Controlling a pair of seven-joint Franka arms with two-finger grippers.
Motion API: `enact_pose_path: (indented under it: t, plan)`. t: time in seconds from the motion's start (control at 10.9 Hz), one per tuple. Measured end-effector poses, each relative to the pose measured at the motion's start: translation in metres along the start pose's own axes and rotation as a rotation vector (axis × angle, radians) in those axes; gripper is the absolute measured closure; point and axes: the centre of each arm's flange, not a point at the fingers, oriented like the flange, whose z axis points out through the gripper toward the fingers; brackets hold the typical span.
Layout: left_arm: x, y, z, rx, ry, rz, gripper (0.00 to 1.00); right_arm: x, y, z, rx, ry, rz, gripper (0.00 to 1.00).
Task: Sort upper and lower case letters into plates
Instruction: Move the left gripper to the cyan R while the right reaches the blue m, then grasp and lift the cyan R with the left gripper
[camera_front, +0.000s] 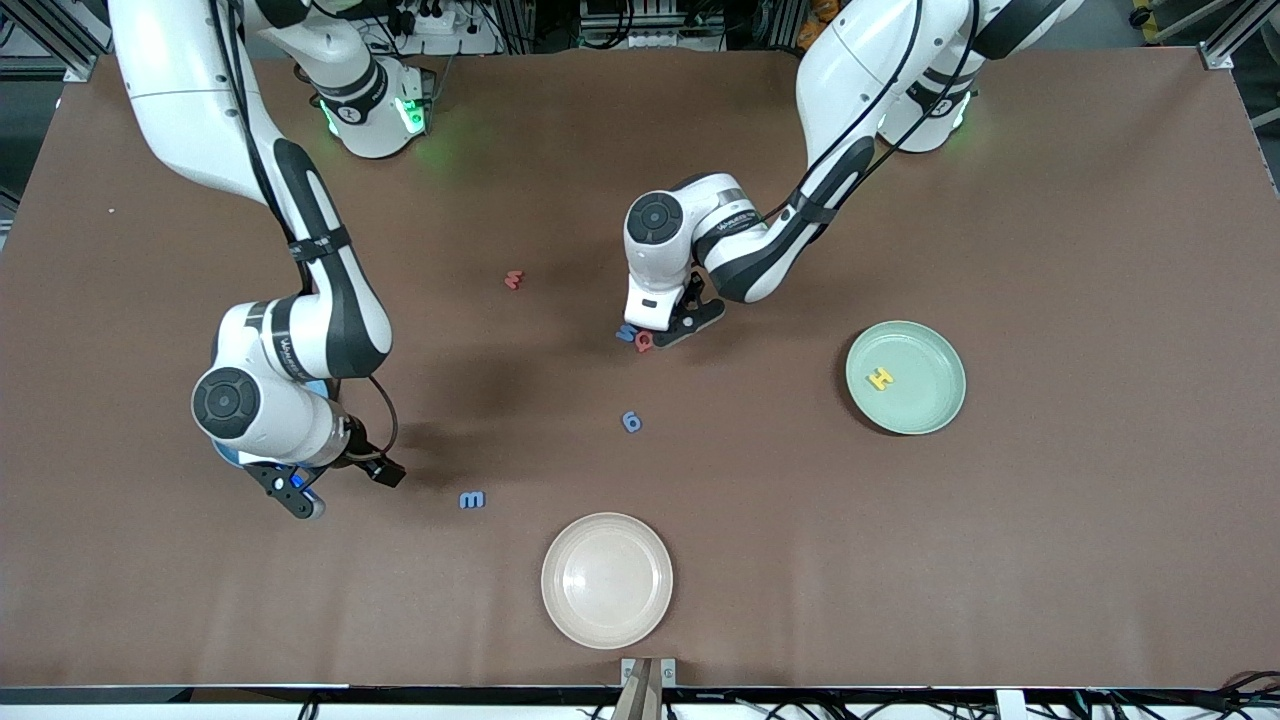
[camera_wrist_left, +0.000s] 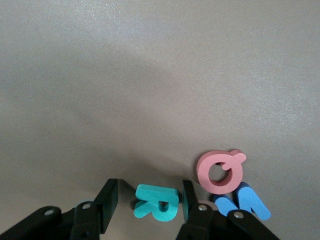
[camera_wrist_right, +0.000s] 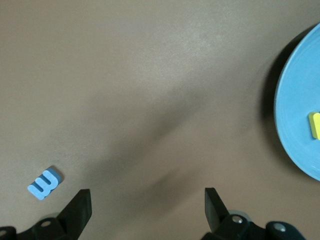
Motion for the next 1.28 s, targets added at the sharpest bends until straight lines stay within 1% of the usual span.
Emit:
enact_pose_path:
  t: [0.18,0.46,0.64,0.83,1.28]
  plan:
    - [0.000,0.000,0.000,0.000,0.000,0.000,0.40,-0.008,-0.010,-0.003,0.008,0.001,-0.019,0.00]
    - [-0.001,0.001,-0.001,-0.003,-0.001,0.001,0.44,-0.029,-0.030,-0.003,0.015,-0.002,-0.060,0.00]
    - [-0.005,0.002,-0.003,-0.007,-0.004,0.007,0.45,-0.028,-0.037,-0.015,0.035,0.012,-0.067,0.00]
    - [-0.006,0.003,-0.004,-0.009,-0.005,0.008,0.46,-0.034,-0.047,-0.022,0.053,0.015,-0.082,0.00]
    - [-0.005,0.004,-0.004,-0.020,-0.006,0.007,0.46,-0.033,-0.054,-0.033,0.074,0.030,-0.087,0.00]
